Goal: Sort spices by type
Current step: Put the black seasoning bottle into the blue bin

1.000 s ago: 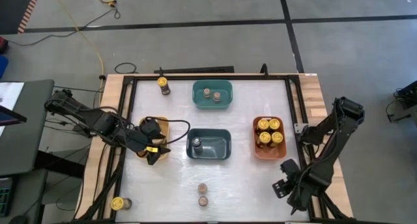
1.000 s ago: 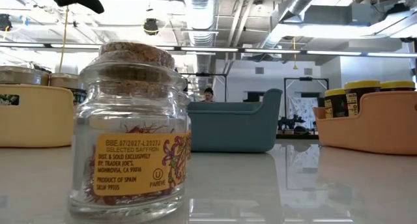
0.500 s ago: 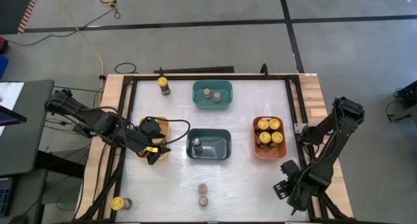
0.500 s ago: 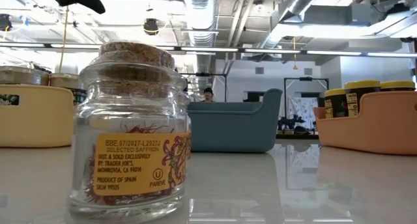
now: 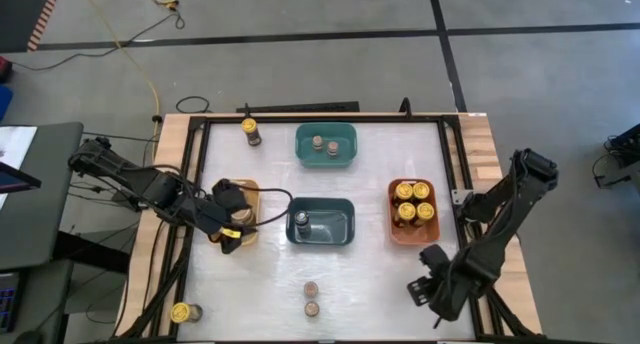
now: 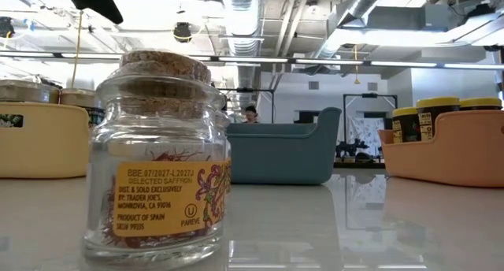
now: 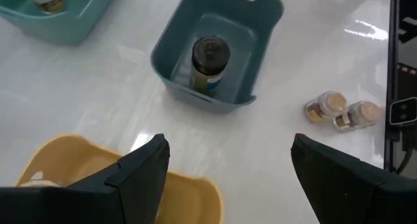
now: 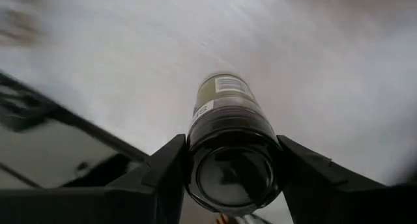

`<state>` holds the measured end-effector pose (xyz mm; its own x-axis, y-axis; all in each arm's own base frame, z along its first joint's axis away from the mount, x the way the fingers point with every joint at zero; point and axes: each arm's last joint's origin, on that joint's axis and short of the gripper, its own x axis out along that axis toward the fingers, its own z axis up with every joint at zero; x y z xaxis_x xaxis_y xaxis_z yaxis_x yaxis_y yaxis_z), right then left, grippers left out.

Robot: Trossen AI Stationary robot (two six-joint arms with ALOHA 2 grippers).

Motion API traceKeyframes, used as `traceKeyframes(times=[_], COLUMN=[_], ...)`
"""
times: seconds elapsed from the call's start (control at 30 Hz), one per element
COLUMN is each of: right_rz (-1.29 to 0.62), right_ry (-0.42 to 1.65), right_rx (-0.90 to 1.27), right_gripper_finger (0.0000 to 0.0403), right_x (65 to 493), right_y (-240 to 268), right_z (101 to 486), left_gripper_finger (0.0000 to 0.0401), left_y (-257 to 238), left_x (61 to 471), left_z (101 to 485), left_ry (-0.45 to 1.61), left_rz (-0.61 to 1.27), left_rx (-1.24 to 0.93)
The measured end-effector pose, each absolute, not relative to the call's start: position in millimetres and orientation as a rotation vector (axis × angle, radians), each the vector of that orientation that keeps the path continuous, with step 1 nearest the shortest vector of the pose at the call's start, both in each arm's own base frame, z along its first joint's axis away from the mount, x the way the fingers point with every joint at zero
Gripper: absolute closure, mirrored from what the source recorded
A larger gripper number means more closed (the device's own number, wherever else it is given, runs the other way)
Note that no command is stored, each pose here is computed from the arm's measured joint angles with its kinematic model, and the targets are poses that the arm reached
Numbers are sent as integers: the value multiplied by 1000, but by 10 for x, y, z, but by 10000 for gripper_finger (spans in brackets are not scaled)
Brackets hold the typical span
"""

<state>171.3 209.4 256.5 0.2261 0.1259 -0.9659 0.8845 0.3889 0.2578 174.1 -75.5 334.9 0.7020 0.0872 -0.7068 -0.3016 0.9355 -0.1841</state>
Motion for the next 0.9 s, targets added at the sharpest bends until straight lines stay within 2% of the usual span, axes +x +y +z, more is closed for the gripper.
traceKeyframes(times=[0.23,0.53,0.7,0.9], right_rz=[-513,-375,-369,-486], right_ry=[999,860,955,1198], right_rx=[940,752,644,538], right_gripper_finger=[178,178,178,178], right_x=[2194,2998,3488,3850], right_y=[1819,1153,917,746], right_z=[3026,3508,3538,3241], left_gripper_finger=[92,92,92,92], left_y=[-750,-749,-748,-748], left_x=[1729,1727,1727,1728], left_z=[3339,3337,3337,3338], left_ry=[779,785,786,785], left_rz=[225,212,207,207], left_rx=[-289,-255,-241,-241])
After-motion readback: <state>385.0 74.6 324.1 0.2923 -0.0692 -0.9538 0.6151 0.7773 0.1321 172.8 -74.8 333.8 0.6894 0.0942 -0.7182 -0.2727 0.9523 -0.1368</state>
